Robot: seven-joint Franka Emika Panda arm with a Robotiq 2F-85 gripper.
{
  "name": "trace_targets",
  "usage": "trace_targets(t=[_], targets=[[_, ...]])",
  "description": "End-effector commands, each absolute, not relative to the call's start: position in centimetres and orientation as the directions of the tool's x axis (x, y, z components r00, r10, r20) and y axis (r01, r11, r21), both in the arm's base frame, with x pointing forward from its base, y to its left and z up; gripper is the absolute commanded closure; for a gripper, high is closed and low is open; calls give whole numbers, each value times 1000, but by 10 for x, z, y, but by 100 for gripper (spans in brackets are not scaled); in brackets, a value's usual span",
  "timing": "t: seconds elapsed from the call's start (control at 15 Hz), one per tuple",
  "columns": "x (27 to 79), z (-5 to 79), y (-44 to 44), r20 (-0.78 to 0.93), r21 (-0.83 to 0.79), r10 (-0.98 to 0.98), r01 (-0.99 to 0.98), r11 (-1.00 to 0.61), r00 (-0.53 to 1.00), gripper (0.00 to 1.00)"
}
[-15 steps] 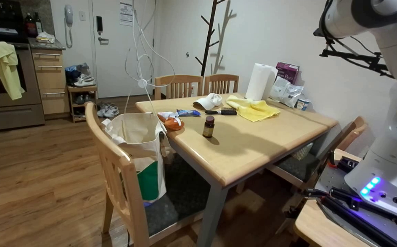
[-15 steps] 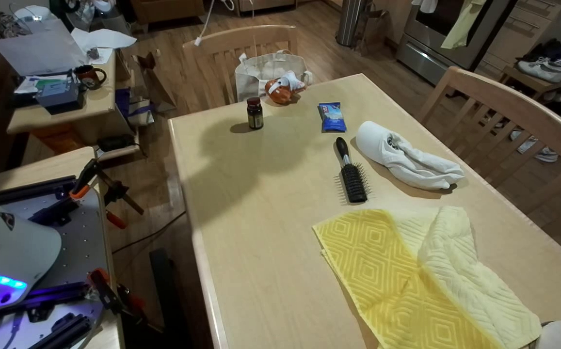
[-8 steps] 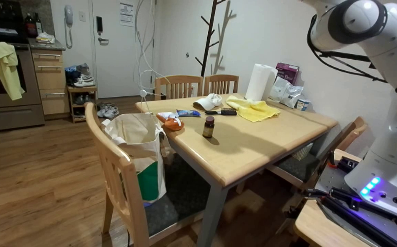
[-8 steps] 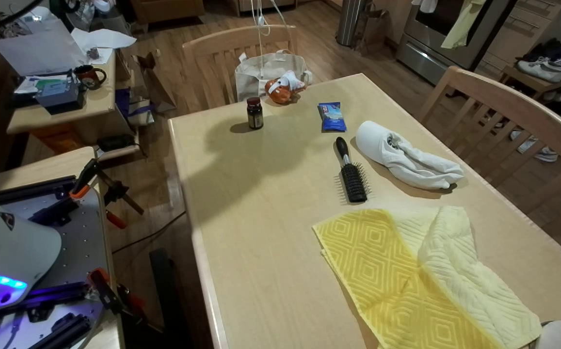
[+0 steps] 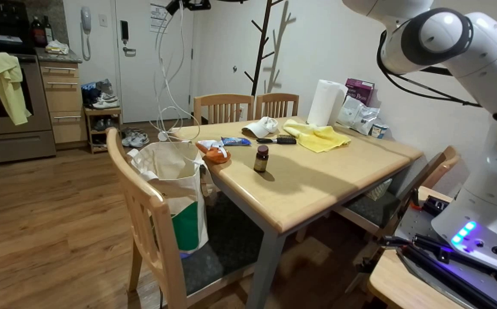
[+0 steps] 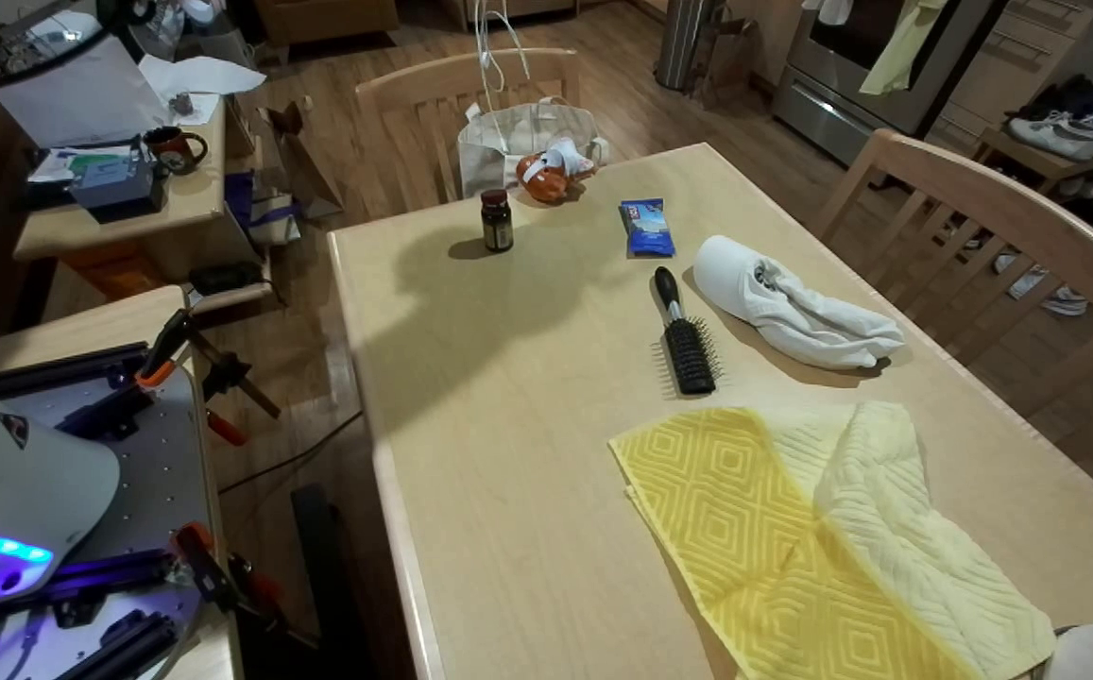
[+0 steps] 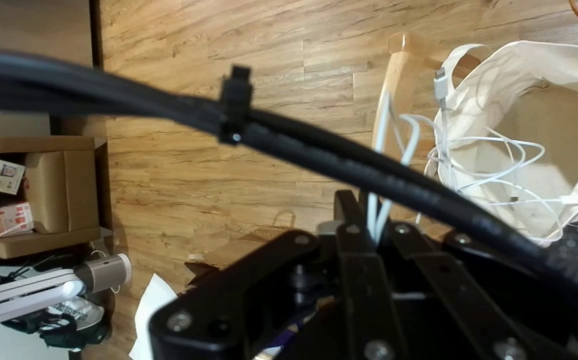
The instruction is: Put the charger into the bag on the chair.
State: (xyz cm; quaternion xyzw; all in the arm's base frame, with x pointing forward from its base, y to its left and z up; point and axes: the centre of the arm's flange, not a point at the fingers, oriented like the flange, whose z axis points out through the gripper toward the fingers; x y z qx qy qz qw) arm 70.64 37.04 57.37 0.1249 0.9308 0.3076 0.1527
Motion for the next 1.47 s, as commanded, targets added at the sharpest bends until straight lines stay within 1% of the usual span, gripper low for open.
trace_targets(t=[0.0, 0.33, 0.67, 0.87, 1.2, 1.4], targets=[[742, 595, 394, -230, 632, 288, 82, 771, -930, 94], [762, 547, 386, -126, 610, 279, 147, 778, -952, 94], [781, 477, 369, -99, 535, 305, 208, 819, -947, 94], [786, 438, 364, -104, 461, 330, 248, 852, -938, 94], [789, 374, 367, -181, 272, 395, 340, 900, -901, 94], [786, 353, 369, -163, 192, 411, 380, 905, -897, 94]])
